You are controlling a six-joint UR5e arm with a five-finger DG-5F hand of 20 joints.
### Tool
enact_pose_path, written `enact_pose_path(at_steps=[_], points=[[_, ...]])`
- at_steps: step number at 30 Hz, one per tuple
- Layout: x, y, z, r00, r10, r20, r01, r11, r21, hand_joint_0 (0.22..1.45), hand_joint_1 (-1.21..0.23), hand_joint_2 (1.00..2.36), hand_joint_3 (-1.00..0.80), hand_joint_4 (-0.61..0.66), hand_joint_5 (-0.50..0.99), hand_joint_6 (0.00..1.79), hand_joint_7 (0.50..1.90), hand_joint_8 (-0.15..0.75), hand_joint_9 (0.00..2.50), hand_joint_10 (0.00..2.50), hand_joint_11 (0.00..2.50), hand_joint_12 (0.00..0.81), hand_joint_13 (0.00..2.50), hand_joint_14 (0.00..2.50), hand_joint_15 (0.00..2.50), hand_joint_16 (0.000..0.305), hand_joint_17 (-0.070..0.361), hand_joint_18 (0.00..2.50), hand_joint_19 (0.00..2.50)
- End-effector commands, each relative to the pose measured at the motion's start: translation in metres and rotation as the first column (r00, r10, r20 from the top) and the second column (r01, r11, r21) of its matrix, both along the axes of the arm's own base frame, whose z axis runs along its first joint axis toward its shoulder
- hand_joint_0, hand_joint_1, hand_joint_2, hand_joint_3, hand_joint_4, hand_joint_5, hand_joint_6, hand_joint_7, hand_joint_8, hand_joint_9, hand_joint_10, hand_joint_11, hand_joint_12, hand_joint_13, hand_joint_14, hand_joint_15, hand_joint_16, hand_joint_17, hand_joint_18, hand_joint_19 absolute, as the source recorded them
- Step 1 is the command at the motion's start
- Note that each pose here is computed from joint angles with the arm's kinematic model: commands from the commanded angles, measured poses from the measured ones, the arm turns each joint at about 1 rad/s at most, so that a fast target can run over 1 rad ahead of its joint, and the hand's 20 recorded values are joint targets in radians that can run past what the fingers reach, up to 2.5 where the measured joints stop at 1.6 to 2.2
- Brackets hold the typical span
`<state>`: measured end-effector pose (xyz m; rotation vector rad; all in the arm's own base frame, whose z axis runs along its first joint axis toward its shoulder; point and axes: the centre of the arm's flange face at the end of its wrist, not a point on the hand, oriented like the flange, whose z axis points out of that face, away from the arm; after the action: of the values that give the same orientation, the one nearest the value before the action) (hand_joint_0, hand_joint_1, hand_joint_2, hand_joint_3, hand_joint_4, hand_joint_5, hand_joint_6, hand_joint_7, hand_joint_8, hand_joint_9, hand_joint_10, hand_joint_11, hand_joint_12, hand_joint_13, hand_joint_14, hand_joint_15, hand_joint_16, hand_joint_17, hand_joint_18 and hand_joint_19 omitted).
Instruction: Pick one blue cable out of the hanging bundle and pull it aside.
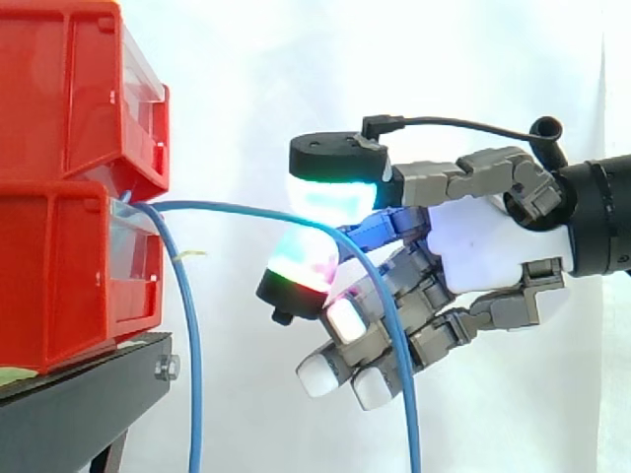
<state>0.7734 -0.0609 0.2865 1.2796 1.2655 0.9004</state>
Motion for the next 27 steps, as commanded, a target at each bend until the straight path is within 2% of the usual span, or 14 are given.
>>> enact_pose_path(at_steps=[1, 3, 4, 6, 7, 9, 10, 13, 14, 16, 19, 24, 27], points=[[-0.0001, 0.0001, -0.0001, 1.0, 0.001, -0.001, -0.001, 1.0, 0.001, 0.59, -0.69, 1.02, -0.09, 0.12, -0.19, 0.92, 1.18, 0.34, 0.94, 0.02, 0.59, 0.35, 0.73, 0.02, 0.41, 0.052, 0.117, 0.72, 0.48], [0.0, -0.0001, 0.0, 1.0, -0.001, 0.001, 0.001, 1.0, 0.004, 0.62, -0.73, 1.02, -0.1, 0.06, -0.2, 0.93, 1.18, 0.334, 0.93, 0.02, 0.6, 0.348, 0.73, 0.01, 0.4, 0.051, 0.116, 0.72, 0.46], [0.0, -0.0002, 0.0001, 1.0, -0.003, 0.001, 0.003, 1.0, 0.004, 0.64, -0.75, 1.02, -0.12, 0.04, -0.2, 0.94, 1.23, 0.327, 0.91, 0.02, 0.6, 0.346, 0.72, 0.01, 0.39, 0.051, 0.115, 0.73, 0.45], [0.0003, -0.0002, 0.0008, 1.0, -0.003, 0.003, 0.003, 1.0, 0.006, 0.68, -0.78, 1.02, -0.19, 0.02, -0.21, 0.94, 1.2, 0.321, 0.9, 0.02, 0.6, 0.343, 0.72, 0.01, 0.39, 0.051, 0.114, 0.73, 0.42], [0.0008, -0.0001, 0.0022, 1.0, -0.003, 0.006, 0.003, 1.0, 0.006, 0.7, -0.81, 1.02, -0.25, 0.04, -0.21, 0.94, 1.24, 0.316, 0.9, 0.02, 0.6, 0.335, 0.72, 0.01, 0.38, 0.05, 0.113, 0.73, 0.41], [0.0009, 0.0002, 0.0022, 1.0, 0.0, 0.006, 0.0, 1.0, 0.007, 0.74, -0.83, 1.01, -0.35, 0.03, -0.21, 0.94, 1.23, 0.31, 0.91, 0.02, 0.6, 0.333, 0.72, 0.01, 0.37, 0.05, 0.112, 0.74, 0.4], [0.0007, 0.0002, 0.0021, 1.0, 0.0, 0.004, 0.0, 1.0, 0.007, 0.76, -0.83, 1.0, -0.47, 0.02, -0.21, 0.94, 1.23, 0.305, 0.91, 0.02, 0.59, 0.331, 0.72, 0.01, 0.37, 0.049, 0.111, 0.74, 0.39], [0.0, 0.0001, 0.0016, 1.0, 0.0, -0.002, 0.0, 1.0, 0.007, 0.75, -0.85, 1.0, -0.5, 0.04, -0.19, 0.94, 1.28, 0.301, 0.93, 0.02, 0.59, 0.324, 0.74, 0.02, 0.37, 0.048, 0.109, 0.76, 0.38], [-0.0008, 0.0, 0.0005, 1.0, 0.0, -0.008, 0.0, 1.0, 0.006, 0.7, -0.86, 1.0, -0.5, 0.1, -0.17, 0.93, 1.28, 0.307, 0.96, 0.02, 0.6, 0.322, 0.75, 0.01, 0.38, 0.048, 0.108, 0.76, 0.39], [-0.0021, -0.0002, 0.0001, 0.9998, 0.0, -0.02, 0.0, 1.0, 0.005, 0.59, -0.8, 1.0, -0.5, 0.15, -0.15, 0.91, 1.19, 0.323, 1.02, 0.02, 0.6, 0.327, 0.76, 0.02, 0.4, 0.049, 0.109, 0.77, 0.44], [-0.0024, -0.0002, -0.0001, 0.9997, 0.0, -0.023, 0.0, 1.0, 0.004, 0.48, -0.65, 1.0, -0.5, 0.18, -0.14, 0.91, 1.18, 0.358, 1.06, 0.02, 0.59, 0.367, 0.8, 0.01, 0.41, 0.056, 0.125, 0.81, 0.46], [-0.0024, -0.0014, -0.0018, 0.9997, -0.001, -0.026, 0.001, 1.0, -0.003, 0.46, -0.48, 1.0, -0.5, 0.18, -0.14, 0.89, 1.19, 0.375, 1.08, 0.01, 0.58, 0.381, 0.81, 0.01, 0.43, 0.059, 0.133, 0.8, 0.49], [-0.0026, -0.0006, -0.0007, 0.9997, -0.002, -0.024, 0.002, 1.0, -0.004, 0.47, -0.46, 1.0, -0.5, 0.18, -0.14, 0.88, 1.18, 0.379, 1.09, 0.01, 0.57, 0.386, 0.8, 0.01, 0.42, 0.059, 0.133, 0.79, 0.5]])
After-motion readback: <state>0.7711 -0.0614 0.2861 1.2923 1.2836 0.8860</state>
